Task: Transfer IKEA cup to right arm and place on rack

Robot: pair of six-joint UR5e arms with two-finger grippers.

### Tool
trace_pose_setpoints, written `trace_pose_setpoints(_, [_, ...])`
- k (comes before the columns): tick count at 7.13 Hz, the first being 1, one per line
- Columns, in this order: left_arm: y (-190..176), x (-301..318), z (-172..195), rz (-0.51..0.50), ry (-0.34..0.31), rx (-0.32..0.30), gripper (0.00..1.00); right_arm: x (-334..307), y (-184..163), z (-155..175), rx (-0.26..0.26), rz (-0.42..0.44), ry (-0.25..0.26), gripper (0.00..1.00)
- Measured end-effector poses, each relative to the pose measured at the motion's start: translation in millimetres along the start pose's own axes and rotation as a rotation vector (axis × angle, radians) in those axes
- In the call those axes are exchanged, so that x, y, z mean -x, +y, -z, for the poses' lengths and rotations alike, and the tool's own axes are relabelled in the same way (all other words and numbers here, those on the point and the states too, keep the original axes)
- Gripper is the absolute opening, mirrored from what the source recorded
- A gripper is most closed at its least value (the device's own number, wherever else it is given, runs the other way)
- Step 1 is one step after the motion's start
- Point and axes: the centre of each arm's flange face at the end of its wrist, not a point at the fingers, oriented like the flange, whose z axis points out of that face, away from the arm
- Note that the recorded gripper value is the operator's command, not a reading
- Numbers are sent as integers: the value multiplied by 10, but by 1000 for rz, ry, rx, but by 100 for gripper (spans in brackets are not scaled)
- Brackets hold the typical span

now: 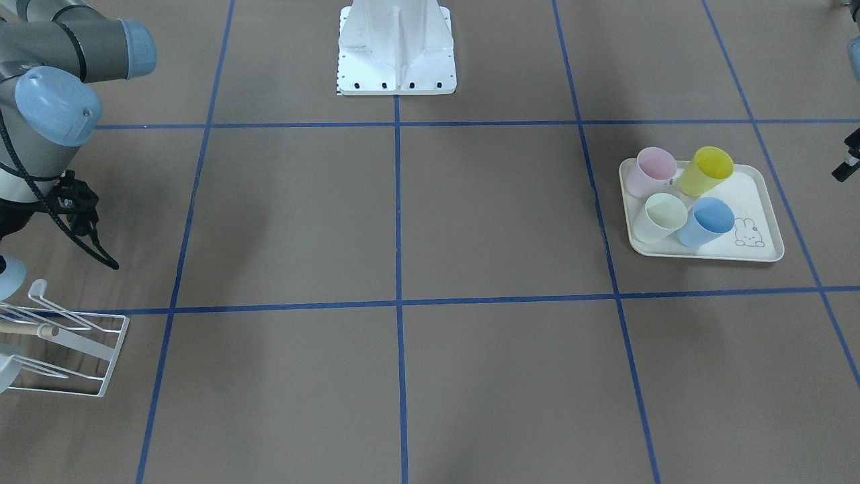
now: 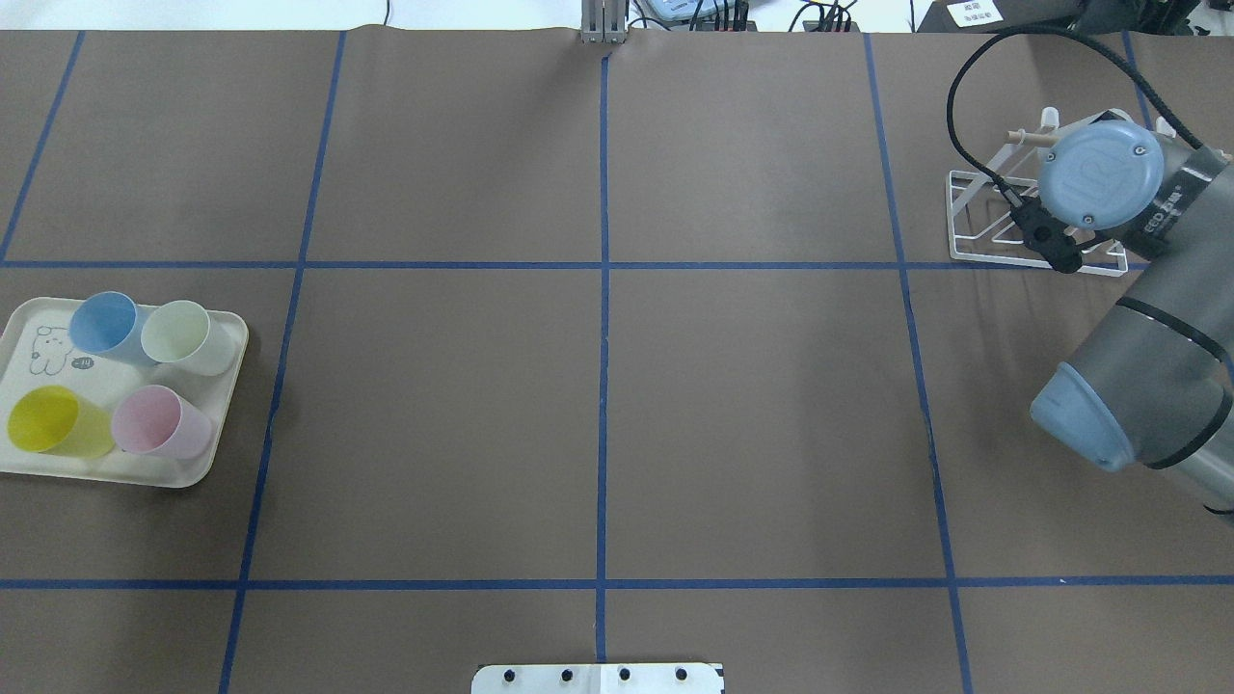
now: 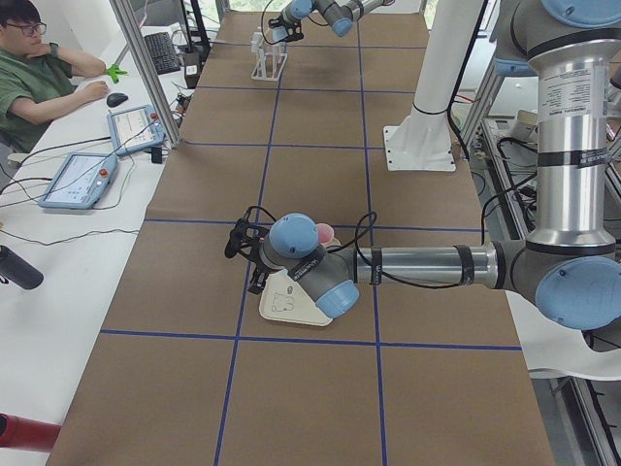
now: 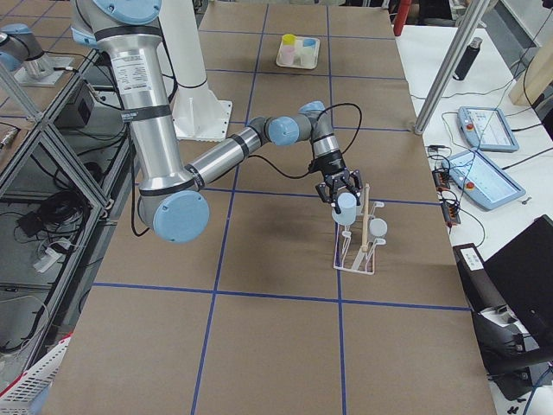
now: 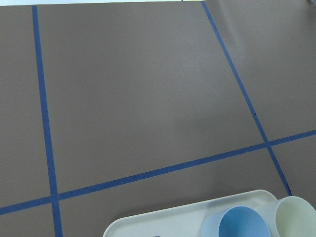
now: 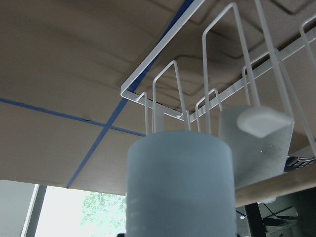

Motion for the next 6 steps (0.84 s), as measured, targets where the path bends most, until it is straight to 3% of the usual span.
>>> trace_pose_setpoints(1, [-3, 0, -1, 1, 0, 1, 100, -9, -11, -14, 0, 2, -1, 97])
trace_pose_setpoints(6, [2, 2, 0, 0, 0, 0, 100, -44, -34, -24, -2, -1, 3, 99])
